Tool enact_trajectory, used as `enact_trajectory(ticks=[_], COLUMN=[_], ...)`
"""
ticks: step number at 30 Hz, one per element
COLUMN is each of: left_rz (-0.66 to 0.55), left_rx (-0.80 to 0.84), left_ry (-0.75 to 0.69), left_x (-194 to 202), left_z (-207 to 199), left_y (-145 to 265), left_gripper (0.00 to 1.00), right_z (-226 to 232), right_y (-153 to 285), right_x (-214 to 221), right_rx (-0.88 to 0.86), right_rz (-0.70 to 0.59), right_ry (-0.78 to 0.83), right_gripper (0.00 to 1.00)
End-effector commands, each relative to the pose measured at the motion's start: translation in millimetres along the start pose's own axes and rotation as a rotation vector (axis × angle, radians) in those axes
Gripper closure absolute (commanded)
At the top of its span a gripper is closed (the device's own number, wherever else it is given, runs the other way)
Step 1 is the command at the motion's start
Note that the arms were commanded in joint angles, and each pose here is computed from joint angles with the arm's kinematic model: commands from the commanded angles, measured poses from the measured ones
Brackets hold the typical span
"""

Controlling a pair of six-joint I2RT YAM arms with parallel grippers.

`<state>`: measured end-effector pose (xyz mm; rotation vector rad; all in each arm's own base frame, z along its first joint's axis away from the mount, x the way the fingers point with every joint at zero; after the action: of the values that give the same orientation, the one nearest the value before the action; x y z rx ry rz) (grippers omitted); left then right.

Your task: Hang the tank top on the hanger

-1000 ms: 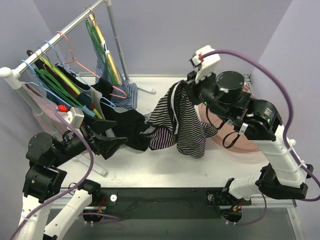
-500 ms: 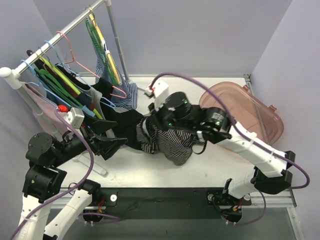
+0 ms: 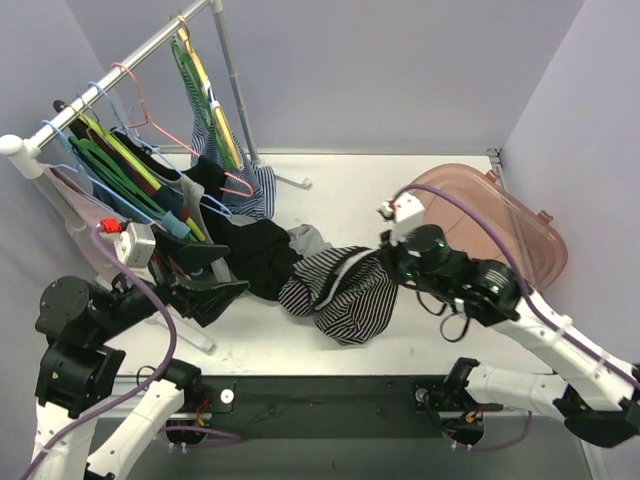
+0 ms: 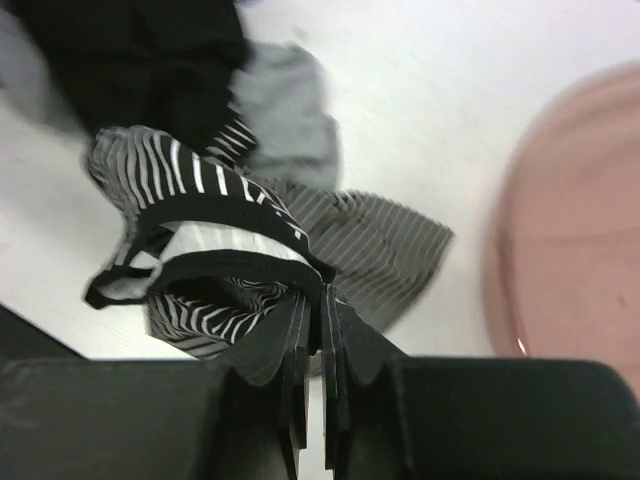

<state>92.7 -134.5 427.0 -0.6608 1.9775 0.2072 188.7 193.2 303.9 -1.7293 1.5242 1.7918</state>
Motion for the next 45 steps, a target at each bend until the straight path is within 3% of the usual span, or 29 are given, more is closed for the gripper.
enact_trajectory(ticks=[1,3,4,6,7,9,10,14,15,19,24,29,41,42,43,45], left_rz=[0.037,0.075,0.097,0.117,0.133,0.159,0.182,0.240,0.273,0.327,0.399,0.405,0.360,0.352,0.344,0.325], left_rx=[0.039,0.052,0.044,0.054,0.051,0.061,0.051,0.034,0.041,-0.015,-0.086,-0.189,-0.360,-0.374,-0.409,-0.455], left_ry=[0.020,0.038,0.051,0.069,0.096,0.129,0.161,0.180,0.185,0.179,0.193,0.237,0.331,0.345,0.349,0.359], left_x=[-11,-10,-10,-7,-3,4,10,30,39,62,93,115,156,160,163,171], left_z=[-6,-6,-3,-1,3,5,11,16,13,18,25,39,78,81,87,98], left_y=[-12,-15,-19,-23,-27,-30,-34,-42,-43,-50,-52,-54,-66,-68,-70,-75], left_gripper=[0.11,0.12,0.12,0.12,0.12,0.14,0.14,0.15,0.15,0.15,0.15,0.15,0.15,0.15,0.15,0.15], right_z=[-17,-19,-19,-26,-28,-34,-35,-20,0,49,69,59,38,38,37,35], right_y=[14,14,15,19,21,26,28,18,15,-22,-71,-108,-107,-107,-106,-102], right_x=[81,118,130,142,143,135,131,102,95,74,74,74,124,128,134,138], right_rx=[0.057,0.082,0.100,0.165,0.183,0.208,0.207,0.065,-0.081,-0.303,-0.136,0.116,0.311,0.309,0.317,0.326], right_rz=[0.168,0.241,0.276,0.304,0.309,0.271,0.260,0.212,0.195,0.144,0.172,0.273,0.420,0.432,0.445,0.452], right_ry=[-0.058,-0.088,-0.120,-0.162,-0.184,-0.200,-0.198,-0.173,-0.184,-0.330,-0.439,-0.395,-0.289,-0.276,-0.266,-0.257], right_gripper=[1.00,0.98,0.88,0.80,0.67,0.58,0.48,0.40,0.40,0.39,0.38,0.38,0.50,0.51,0.61,0.69])
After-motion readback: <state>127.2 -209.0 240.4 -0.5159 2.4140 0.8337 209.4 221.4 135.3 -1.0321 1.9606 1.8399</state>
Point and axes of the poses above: each gripper's point midway between its finger pads, its own y axis back along the fingers, its own z axis along the line the jaws close on, x = y × z, the point moved 4 cm from there along y, back along the fingers, and after that the axes turned 13 degrees about y, right-handed, at the moved point
